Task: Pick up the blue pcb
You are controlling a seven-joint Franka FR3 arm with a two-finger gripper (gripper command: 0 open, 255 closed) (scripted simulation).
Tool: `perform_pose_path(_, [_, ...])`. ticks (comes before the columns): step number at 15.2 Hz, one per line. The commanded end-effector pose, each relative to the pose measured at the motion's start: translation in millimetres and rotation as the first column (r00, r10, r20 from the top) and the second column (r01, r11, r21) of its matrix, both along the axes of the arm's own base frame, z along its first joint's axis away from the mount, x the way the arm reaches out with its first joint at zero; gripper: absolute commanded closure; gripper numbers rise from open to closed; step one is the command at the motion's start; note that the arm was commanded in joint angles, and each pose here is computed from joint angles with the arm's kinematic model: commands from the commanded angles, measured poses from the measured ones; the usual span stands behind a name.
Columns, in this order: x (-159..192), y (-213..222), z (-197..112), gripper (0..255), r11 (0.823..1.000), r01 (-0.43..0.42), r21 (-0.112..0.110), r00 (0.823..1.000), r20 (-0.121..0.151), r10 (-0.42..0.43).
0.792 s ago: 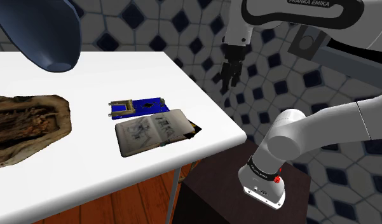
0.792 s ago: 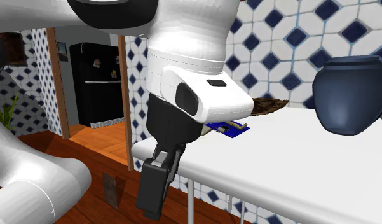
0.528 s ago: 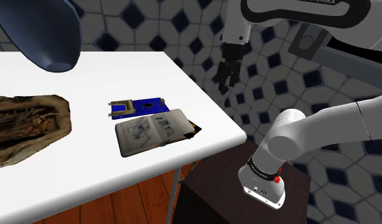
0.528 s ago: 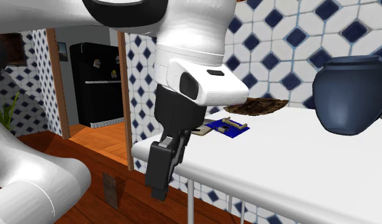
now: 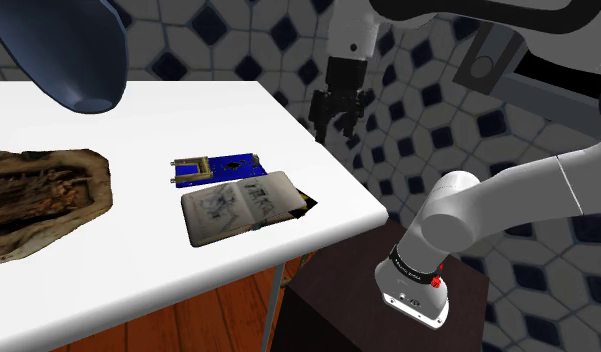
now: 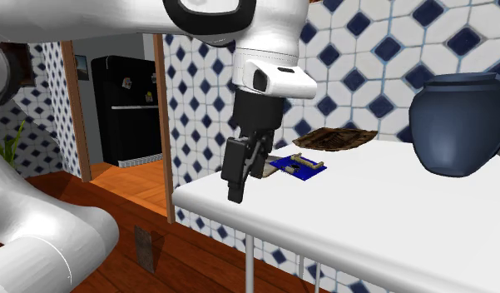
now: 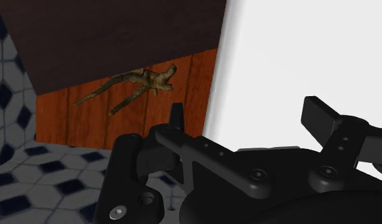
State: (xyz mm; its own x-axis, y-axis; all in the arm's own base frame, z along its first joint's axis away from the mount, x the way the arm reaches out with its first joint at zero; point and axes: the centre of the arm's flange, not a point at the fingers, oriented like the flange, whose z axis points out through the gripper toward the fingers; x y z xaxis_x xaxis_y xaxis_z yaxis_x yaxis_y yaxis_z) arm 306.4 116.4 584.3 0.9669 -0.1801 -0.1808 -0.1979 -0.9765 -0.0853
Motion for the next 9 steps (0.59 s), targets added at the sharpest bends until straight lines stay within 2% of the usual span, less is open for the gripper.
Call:
perform_pose_path(1, [4, 28, 7, 0, 0.999, 0.047, -0.012, 0.999, 0.006, -0.047])
perform_pose_path(5, [17, 79, 19, 0, 0.99, 0.134, -0.038, 0.991, 0.02, -0.134])
perform_pose_path(9, [34, 130, 30, 0, 0.973, 0.22, -0.061, 0.975, 0.036, -0.218])
